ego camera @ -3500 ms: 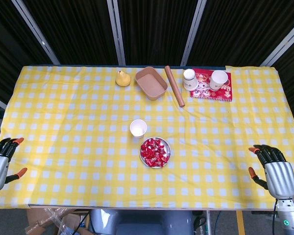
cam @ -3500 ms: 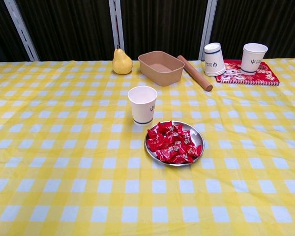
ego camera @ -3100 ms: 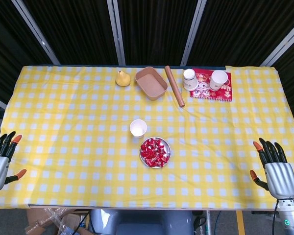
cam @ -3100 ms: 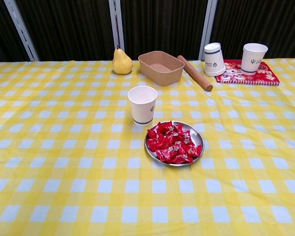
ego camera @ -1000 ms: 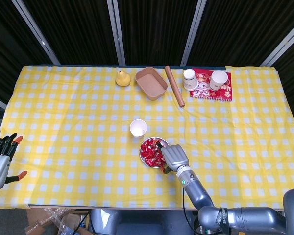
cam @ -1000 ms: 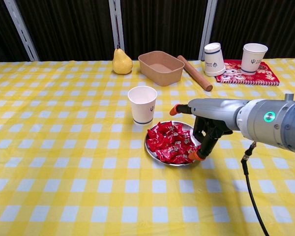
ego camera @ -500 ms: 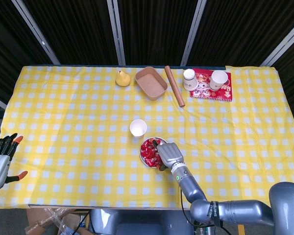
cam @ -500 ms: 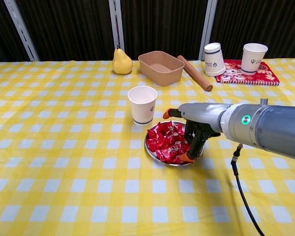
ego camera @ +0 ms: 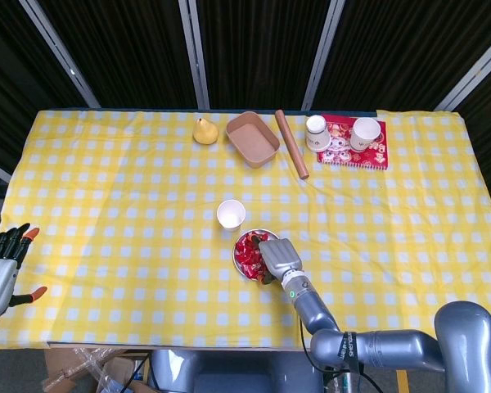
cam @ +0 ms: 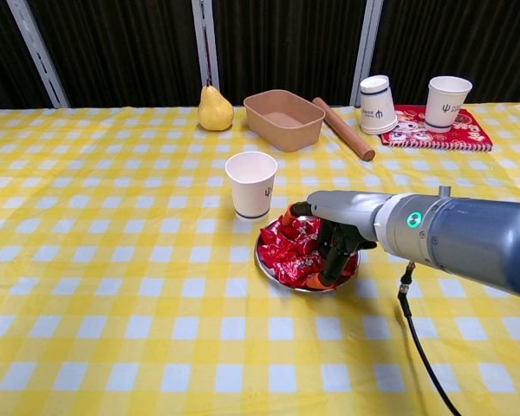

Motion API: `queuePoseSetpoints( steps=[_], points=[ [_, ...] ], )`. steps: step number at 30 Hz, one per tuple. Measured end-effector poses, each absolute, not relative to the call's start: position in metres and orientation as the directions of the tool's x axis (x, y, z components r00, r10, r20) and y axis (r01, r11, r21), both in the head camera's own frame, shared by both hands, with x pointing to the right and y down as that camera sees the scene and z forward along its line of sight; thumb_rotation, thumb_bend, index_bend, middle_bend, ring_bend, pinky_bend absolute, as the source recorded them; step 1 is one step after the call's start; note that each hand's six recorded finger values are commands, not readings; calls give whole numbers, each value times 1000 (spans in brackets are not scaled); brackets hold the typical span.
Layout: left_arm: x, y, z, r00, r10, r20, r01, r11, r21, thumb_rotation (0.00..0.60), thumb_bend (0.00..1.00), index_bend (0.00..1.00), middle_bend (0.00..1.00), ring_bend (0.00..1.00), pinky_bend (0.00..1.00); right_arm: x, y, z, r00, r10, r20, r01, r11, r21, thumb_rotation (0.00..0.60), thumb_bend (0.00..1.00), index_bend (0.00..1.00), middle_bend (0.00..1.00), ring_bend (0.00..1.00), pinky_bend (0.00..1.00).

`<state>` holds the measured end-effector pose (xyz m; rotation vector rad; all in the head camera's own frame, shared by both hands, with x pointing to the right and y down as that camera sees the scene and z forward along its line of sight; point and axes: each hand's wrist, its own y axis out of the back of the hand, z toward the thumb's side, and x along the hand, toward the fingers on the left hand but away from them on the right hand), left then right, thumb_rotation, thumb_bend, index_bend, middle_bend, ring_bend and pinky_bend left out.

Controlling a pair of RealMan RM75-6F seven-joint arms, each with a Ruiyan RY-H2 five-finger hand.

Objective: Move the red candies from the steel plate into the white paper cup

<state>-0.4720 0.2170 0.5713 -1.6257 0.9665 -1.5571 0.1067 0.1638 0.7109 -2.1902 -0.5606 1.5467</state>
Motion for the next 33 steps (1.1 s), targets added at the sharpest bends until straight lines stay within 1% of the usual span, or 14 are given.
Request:
queuePoseSetpoints(
  steps=[5,13,17,19,24,27,33],
  points=[
    [-472,217,572,8,-867,497,-60,-497,-866,600,8,0,0,0,0,104,163,715,307,535,-787,102,-841,-531,600,323,173,833,900,897],
    [-472,217,572,7,-865,501,-63,-501,-863,600,9,0,0,0,0,104,165,721,304,529,-792,100,-845,-526,600,322,228,833,900,897],
    [-472,217,572,6,-865,502,-64,-501,-863,600,8,0,0,0,0,105,167,722,303,523,-796,102,-849,-519,600,327,306,834,900,897],
    [-472,217,572,6,-864,503,-65,-502,-862,600,8,0,0,0,0,105,167,723,304,522,-797,104,-850,-517,600,345,355,834,902,897],
    [-472,217,572,6,-864,504,-68,-503,-862,600,8,0,0,0,0,104,169,723,308,517,-798,108,-853,-511,600,438,472,841,912,897],
    [-472,217,572,7,-864,504,-68,-503,-862,600,8,0,0,0,0,104,169,723,312,515,-799,113,-855,-507,600,472,531,847,917,897],
    [-472,217,572,6,-864,503,-70,-503,-862,600,9,0,0,0,0,103,171,725,319,511,-798,137,-858,-495,600,516,610,860,927,900]
  ],
)
